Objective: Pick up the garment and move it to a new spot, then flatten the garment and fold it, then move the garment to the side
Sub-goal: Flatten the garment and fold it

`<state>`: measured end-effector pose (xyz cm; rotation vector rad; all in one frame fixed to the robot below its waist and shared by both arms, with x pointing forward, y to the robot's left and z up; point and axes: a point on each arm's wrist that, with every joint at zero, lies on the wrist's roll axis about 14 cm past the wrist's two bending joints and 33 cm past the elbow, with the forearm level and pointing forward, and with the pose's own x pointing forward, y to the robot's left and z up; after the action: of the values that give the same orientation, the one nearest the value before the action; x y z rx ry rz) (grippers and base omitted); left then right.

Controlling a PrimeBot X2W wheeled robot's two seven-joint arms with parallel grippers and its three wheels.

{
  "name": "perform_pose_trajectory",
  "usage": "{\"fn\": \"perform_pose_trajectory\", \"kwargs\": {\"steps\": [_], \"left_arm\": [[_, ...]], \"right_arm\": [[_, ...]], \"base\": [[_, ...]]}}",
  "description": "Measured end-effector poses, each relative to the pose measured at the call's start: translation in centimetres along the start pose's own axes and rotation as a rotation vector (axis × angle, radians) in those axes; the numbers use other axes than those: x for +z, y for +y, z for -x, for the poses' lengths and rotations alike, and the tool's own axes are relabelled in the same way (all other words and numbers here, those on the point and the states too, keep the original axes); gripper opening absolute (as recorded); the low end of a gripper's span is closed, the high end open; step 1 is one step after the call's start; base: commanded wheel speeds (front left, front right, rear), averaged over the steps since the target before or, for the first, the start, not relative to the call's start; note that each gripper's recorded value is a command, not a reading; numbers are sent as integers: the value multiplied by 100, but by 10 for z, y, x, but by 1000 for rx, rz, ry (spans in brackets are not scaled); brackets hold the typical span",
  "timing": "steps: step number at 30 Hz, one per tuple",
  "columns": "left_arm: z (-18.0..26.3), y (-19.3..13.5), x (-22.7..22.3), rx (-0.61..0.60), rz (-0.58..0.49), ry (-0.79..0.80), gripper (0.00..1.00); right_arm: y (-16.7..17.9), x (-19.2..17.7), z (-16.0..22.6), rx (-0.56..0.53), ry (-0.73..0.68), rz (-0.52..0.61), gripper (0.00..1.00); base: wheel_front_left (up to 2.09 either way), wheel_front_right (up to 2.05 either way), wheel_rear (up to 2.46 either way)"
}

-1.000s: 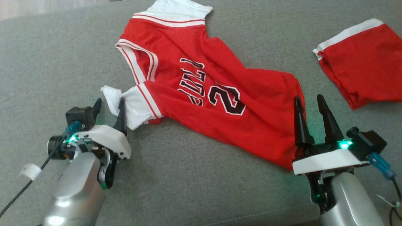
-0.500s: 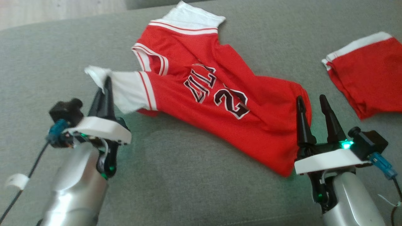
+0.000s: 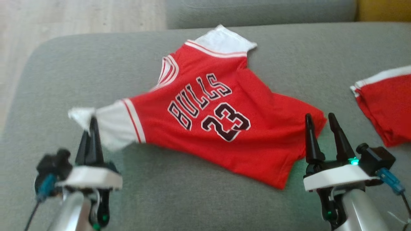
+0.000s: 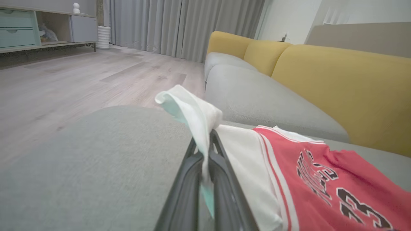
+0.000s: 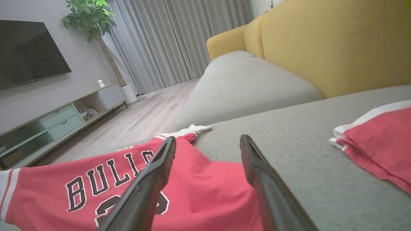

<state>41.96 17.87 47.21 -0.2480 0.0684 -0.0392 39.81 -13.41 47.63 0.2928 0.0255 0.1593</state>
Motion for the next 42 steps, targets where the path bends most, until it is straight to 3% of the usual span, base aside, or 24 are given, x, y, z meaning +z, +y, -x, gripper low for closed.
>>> {"fn": "perform_pose_trajectory", "kwargs": {"steps": [5, 6, 7, 8, 11, 19, 29, 36, 42], "left_arm": [[37, 25, -17, 96, -79, 55, 0], [44, 26, -22, 101, -111, 71, 19], [50, 27, -26, 112, -113, 87, 49], [54, 26, -30, 117, -117, 97, 99], [55, 19, -26, 95, -156, 82, 100], [26, -40, 23, -94, -270, -93, 100], [19, -80, 16, -203, -270, -98, 100], [10, -80, 4, -207, -244, -68, 100], [1, -78, -9, -206, -224, -34, 100]], "right_arm": [[15, 1, -3, 44, -2, 0, 100], [18, 2, -3, 51, -4, 1, 100], [20, 3, -4, 56, -6, 1, 100], [21, 3, -4, 60, -8, 1, 100], [24, 5, -3, 70, -11, 2, 100], [15, 19, 3, 39, -52, 8, 100], [-4, 27, 14, -18, -76, 14, 100], [-29, 18, 4, -84, -39, 39, 100], [-51, -8, -33, -130, 145, 70, 100]], "base": [[0, 0, 0], [0, 0, 0], [0, 0, 0], [0, 0, 0], [0, 0, 0], [0, 0, 0], [0, 0, 0], [0, 0, 0], [0, 0, 0]]}}
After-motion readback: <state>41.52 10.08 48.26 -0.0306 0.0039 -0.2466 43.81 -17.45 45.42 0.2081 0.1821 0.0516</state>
